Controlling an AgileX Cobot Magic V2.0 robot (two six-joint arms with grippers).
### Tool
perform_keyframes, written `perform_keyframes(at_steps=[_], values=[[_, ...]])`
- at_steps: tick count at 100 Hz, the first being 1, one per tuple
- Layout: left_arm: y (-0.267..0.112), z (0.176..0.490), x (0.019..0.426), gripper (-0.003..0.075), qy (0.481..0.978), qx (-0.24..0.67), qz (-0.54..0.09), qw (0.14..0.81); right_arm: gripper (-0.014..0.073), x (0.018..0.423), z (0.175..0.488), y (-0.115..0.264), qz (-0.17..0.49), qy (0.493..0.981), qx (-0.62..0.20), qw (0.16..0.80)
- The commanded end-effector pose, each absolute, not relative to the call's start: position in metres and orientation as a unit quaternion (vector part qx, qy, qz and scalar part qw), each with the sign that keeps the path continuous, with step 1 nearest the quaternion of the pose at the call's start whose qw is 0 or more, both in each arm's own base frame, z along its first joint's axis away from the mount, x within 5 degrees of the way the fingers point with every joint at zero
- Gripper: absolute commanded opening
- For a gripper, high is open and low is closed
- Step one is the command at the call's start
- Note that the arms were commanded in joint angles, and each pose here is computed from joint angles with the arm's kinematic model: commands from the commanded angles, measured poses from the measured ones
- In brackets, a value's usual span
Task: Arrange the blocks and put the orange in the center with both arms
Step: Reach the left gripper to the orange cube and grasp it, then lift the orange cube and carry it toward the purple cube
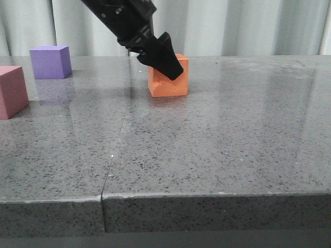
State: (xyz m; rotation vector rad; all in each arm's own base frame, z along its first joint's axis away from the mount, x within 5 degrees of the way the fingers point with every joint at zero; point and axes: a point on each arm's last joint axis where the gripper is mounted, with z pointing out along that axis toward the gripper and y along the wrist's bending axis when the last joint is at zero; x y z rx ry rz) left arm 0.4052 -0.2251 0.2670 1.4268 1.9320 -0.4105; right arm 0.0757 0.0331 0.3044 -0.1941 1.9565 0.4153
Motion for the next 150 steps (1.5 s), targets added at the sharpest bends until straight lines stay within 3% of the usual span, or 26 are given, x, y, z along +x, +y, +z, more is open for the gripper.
perform_keyframes(at_steps=[1, 23, 49, 68, 108, 150], values=[[-0.228, 0.305, 0.399, 0.062, 0.726, 0.534, -0.164, 0.401, -0.0059, 0.078, 0.319, 0.034, 0.181, 0.792, -0.085, 0.577], [-0.228, 0.305, 0.399, 0.0608, 0.726, 0.535, -0.164, 0.401, -0.0059, 0.078, 0.319, 0.034, 0.181, 0.792, -0.085, 0.577], [-0.228, 0.305, 0.399, 0.0389, 0.726, 0.534, -0.164, 0.401, -0.0059, 0.078, 0.319, 0.034, 0.181, 0.792, -0.085, 0.577], [-0.228, 0.306, 0.399, 0.0302, 0.726, 0.533, -0.166, 0.402, -0.0059, 0.078, 0.319, 0.034, 0.181, 0.792, -0.085, 0.577], [-0.221, 0.339, 0.387, 0.0294, 0.714, 0.523, -0.16, 0.436, -0.0059, 0.078, 0.319, 0.034, 0.181, 0.792, -0.085, 0.577], [-0.146, 0.426, 0.369, 0.0294, 0.765, 0.33, -0.184, 0.522, -0.0059, 0.078, 0.319, 0.034, 0.181, 0.792, -0.085, 0.577]])
